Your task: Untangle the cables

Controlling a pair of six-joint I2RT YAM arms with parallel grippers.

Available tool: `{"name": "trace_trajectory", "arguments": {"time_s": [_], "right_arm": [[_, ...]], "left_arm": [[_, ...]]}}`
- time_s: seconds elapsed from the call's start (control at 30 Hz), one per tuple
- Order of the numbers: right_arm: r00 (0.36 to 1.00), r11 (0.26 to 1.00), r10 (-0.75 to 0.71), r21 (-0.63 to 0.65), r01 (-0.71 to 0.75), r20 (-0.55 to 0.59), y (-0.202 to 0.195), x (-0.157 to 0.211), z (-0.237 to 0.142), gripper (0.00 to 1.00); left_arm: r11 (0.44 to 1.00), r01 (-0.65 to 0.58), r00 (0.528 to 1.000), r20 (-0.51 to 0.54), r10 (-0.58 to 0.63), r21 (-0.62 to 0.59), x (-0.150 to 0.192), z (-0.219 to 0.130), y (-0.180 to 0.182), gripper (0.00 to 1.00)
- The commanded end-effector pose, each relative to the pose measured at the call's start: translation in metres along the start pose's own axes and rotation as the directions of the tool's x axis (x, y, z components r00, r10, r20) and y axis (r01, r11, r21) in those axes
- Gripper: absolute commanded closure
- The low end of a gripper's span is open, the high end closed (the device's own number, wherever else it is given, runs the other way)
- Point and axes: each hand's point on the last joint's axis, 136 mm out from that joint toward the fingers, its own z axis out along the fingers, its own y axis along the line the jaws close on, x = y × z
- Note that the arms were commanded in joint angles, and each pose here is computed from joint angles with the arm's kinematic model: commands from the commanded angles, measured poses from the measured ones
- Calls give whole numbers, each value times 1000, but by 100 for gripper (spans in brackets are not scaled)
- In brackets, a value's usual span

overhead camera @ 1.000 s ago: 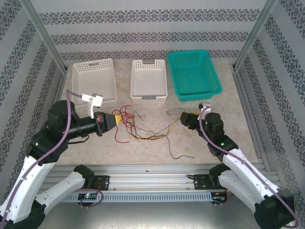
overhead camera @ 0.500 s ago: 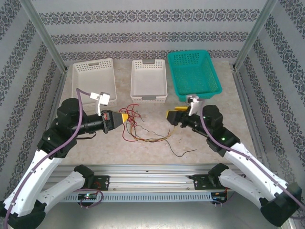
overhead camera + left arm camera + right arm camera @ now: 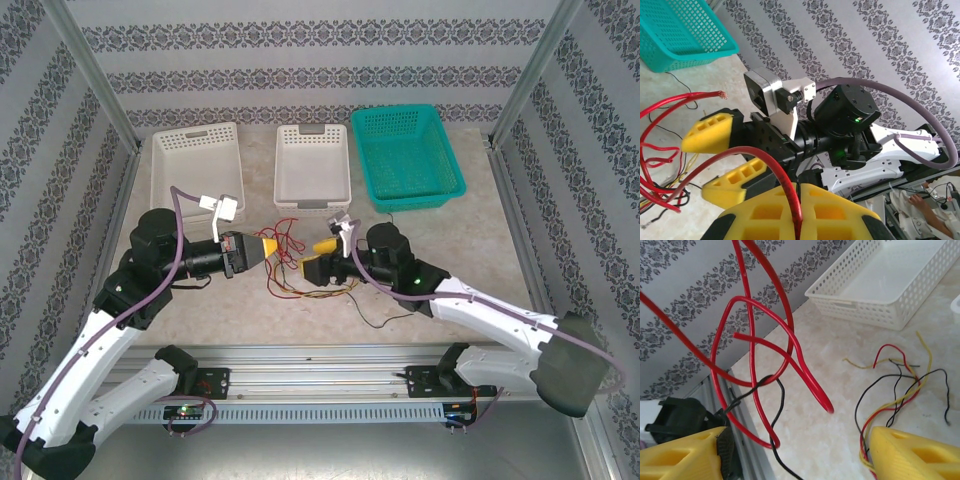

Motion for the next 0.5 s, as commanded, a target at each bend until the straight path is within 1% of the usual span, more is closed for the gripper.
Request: {"name": "trace_trajectory", "arguments": {"time_s": [0.0,0.2,0.33,0.4,0.47], "right_arm": [[996,997,-64,-26,66,64,9,-22,10,29],[993,997,-74,-1,74,95,3,-26,18,35],[991,997,-81,19,79,105,-1,-29,21,43],[991,996,-82,27,80,106,-3,-29,24,52],[991,996,-80,37,76,112,-5,-30,25,56]], "left_arm": [[997,-33,999,41,30,74,-9,-3,-16,100],[996,-19,999,32,17,89,-7,0,-14,100],[995,-20,999,28,17,97,-5,-1,-15,100],[995,-16,1000,26,13,99,-4,-1,-14,100],[995,-11,1000,23,9,99,-3,0,-14,100]]}}
